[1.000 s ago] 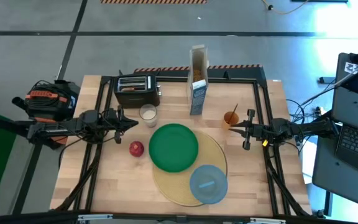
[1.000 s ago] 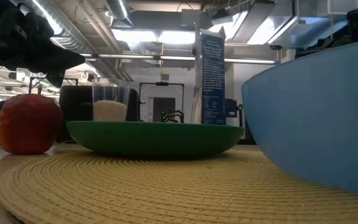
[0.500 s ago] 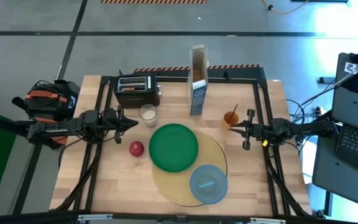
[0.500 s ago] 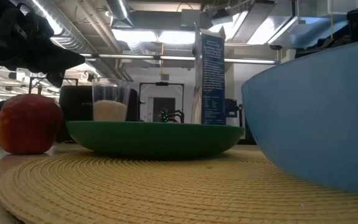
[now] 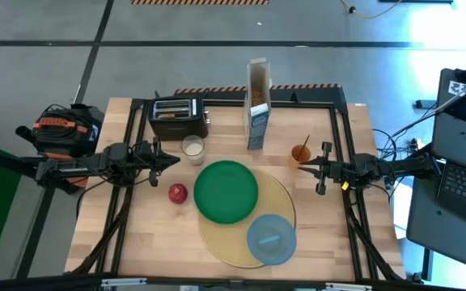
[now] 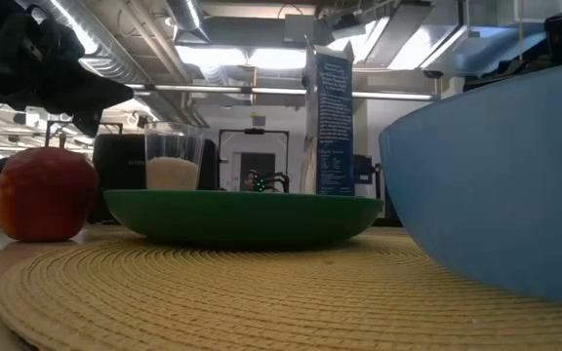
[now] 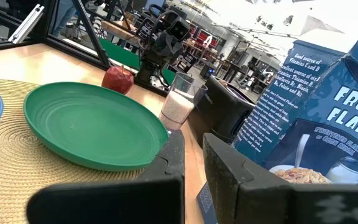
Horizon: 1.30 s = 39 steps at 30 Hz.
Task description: Arrange a breakfast setting
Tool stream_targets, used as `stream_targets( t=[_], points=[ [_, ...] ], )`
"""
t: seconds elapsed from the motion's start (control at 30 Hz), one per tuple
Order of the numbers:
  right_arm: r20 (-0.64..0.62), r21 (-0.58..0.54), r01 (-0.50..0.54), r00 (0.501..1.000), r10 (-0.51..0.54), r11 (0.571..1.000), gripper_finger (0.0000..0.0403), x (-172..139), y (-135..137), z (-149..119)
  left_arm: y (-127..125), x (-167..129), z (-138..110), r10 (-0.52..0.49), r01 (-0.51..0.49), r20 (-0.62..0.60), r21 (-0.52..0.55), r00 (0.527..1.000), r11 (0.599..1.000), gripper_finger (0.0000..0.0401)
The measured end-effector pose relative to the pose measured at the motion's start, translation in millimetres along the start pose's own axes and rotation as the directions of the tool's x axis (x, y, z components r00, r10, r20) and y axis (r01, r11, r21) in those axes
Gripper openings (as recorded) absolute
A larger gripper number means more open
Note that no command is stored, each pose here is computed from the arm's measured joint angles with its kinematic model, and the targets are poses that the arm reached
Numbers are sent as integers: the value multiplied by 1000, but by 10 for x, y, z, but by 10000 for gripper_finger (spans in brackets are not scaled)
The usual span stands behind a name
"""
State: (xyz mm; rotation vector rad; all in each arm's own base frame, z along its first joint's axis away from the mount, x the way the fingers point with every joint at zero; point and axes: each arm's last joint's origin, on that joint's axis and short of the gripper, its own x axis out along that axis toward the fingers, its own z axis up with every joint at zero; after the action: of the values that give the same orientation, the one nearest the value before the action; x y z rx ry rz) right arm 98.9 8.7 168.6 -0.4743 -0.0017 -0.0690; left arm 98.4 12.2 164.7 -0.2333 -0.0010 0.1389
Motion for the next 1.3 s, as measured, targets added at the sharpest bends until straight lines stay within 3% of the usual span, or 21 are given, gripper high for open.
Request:
stream_targets(
  t=[0.23,0.43,0.5,0.6,0.7,0.83,0.97,1.07,1.2,1.3],
  points=[
    [29,51,14,999,-16,999,30,1,-12,24,5,0,10,22,-22,15,9,1000,1000,7],
    [153,160,47,986,-72,986,30,-13,-74,142,9,0,25,42,-41,34,-25,999,999,7],
    [231,176,15,971,-56,984,30,-25,-90,201,-5,-3,82,26,-20,93,-66,995,998,7],
    [391,100,-48,920,6,994,30,-62,-111,312,-40,-23,206,-23,40,218,-75,976,996,7],
    [524,-26,-34,851,43,999,30,-112,-138,409,-84,-66,342,-99,127,352,-58,931,990,7],
    [598,-55,57,801,-12,997,30,-161,-191,485,-146,-126,449,-245,264,441,19,864,964,7],
    [569,-69,151,818,-86,986,30,-161,-223,497,-193,-164,522,-354,351,490,103,796,931,7],
    [548,-71,165,830,-100,984,30,-143,-244,530,-235,-150,602,-391,379,522,135,758,915,7],
    [544,-123,181,835,-86,976,30,-103,-303,668,-397,-7,975,-460,400,496,229,737,887,7],
    [525,-181,193,848,-71,964,30,-30,-335,766,-582,292,1354,-510,395,433,331,743,857,7]
  ],
)
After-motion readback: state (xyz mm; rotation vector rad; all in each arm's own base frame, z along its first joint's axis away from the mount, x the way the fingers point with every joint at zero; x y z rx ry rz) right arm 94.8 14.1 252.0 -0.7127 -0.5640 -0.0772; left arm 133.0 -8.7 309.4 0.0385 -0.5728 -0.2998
